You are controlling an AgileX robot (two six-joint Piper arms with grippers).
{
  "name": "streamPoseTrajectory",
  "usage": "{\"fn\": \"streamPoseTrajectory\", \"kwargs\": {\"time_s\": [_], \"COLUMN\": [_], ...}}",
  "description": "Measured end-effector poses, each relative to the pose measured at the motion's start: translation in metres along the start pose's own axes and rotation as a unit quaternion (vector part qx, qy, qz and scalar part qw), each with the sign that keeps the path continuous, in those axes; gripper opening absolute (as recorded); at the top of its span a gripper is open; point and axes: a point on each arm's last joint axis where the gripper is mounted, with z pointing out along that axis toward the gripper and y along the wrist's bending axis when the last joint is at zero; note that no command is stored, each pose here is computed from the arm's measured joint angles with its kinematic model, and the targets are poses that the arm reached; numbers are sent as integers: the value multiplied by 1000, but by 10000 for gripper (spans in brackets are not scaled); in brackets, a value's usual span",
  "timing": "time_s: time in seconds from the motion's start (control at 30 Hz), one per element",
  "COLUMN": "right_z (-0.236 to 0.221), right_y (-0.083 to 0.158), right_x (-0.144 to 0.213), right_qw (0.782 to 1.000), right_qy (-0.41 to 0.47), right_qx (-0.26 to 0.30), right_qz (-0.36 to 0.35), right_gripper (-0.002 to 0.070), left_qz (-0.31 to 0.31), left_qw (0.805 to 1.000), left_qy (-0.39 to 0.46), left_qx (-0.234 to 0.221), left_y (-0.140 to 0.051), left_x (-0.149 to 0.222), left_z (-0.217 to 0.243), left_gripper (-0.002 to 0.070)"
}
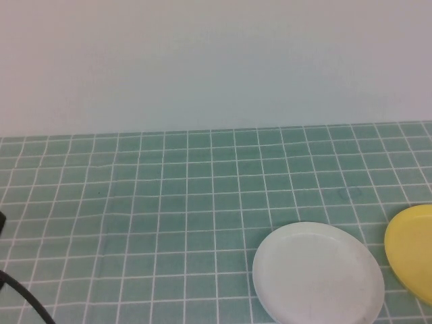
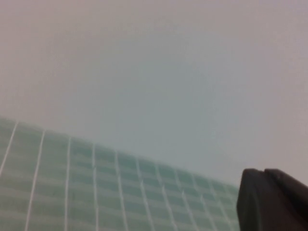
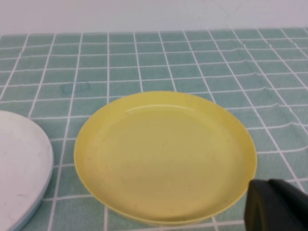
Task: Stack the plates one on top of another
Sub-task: Pick up the yellow plate
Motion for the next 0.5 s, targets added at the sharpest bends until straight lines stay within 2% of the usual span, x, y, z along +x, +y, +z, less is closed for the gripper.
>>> {"fn": "streamPoseTrajectory", "kwargs": {"time_s": [0.17, 0.33, 0.5], "right_z": [0, 0, 0], "right_y": [0, 0, 0], "right_x": [0, 0, 0], "right_qw": [1000, 1000, 1000], "right_qy": [0, 0, 0], "right_qx": [0, 0, 0], "right_qz": [-1, -2, -2], "right_gripper": [-2, -2, -2], "left_qz": [-5, -23, 33], "left_qw": [999, 995, 991], "left_qy": [50, 86, 98], "left_qx": [4, -36, -80], "left_y": [9, 21, 29], "left_x": [34, 54, 58], "left_z": [-9, -14, -30], "left_gripper": [0, -1, -1]}}
